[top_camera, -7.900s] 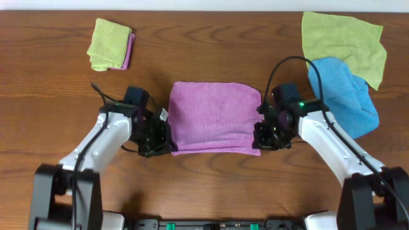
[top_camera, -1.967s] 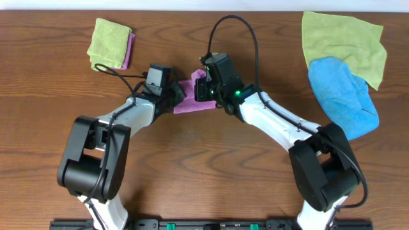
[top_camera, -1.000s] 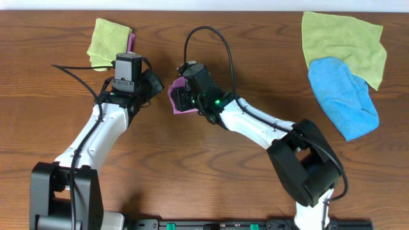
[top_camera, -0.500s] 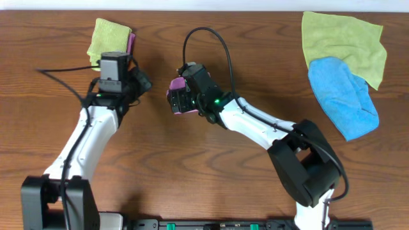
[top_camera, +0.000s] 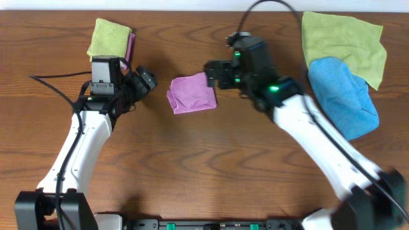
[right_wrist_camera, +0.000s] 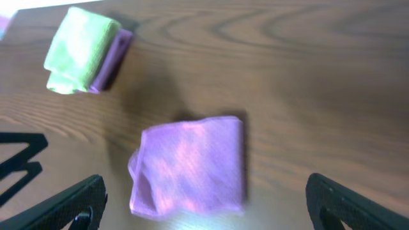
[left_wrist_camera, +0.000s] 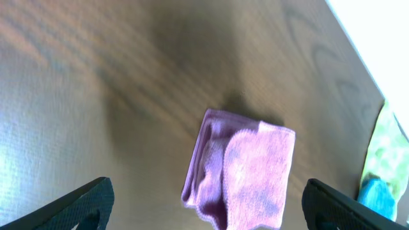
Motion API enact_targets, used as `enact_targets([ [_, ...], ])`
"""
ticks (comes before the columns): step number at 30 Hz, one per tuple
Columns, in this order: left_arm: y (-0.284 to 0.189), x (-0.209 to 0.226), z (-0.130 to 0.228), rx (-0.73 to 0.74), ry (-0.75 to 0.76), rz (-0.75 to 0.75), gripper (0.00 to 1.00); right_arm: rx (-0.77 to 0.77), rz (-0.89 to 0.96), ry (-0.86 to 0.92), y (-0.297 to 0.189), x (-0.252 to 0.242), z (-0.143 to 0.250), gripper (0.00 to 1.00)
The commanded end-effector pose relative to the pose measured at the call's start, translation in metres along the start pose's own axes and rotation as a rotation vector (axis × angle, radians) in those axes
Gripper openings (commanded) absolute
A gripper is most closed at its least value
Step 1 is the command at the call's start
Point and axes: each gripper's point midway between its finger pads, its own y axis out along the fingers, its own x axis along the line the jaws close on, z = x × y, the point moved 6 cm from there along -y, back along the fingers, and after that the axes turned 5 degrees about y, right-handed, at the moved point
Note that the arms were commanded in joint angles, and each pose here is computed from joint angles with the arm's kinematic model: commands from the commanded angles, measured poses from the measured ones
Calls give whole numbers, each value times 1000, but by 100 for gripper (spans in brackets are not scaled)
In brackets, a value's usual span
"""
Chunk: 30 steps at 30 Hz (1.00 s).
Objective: Fold the cloth
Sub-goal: 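Release the folded cloth and retract the right arm to rest, then carry the folded purple cloth with the left gripper to the green stack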
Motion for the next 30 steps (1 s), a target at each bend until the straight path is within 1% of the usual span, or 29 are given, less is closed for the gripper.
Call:
enact_targets([
  [1, -7, -6, 2, 33, -31, 38, 95, -36, 13, 0, -45, -9, -11, 99],
  [4, 1, -1, 17, 119, -55, 40, 95, -10, 63, -7, -83, -28, -1, 99],
  [7, 15, 7, 34, 203, -94, 33, 95, -28, 93, -13, -114, -47, 13, 99],
  [10, 28, 8, 44, 248, -91, 42, 95, -65, 100, 25, -138, -67, 35, 99],
  [13, 41, 4, 52, 282, -91, 47, 95, -94, 69, 63, -157, -85, 67, 99],
  [17, 57, 4, 64, 325, -102, 29, 95, -153, 31, 80, -176, -95, 101, 99],
  [21, 72, 4, 71, 372, -116, 53, 95, -178, 24, 88, -193, -100, 129, 99],
  [24, 79, 8, 74, 390, -134, 44, 95, -189, 20, 85, -201, -99, 138, 99],
  [30, 95, 12, 84, 441, -163, 50, 95, -189, 20, 85, -203, -99, 140, 99],
])
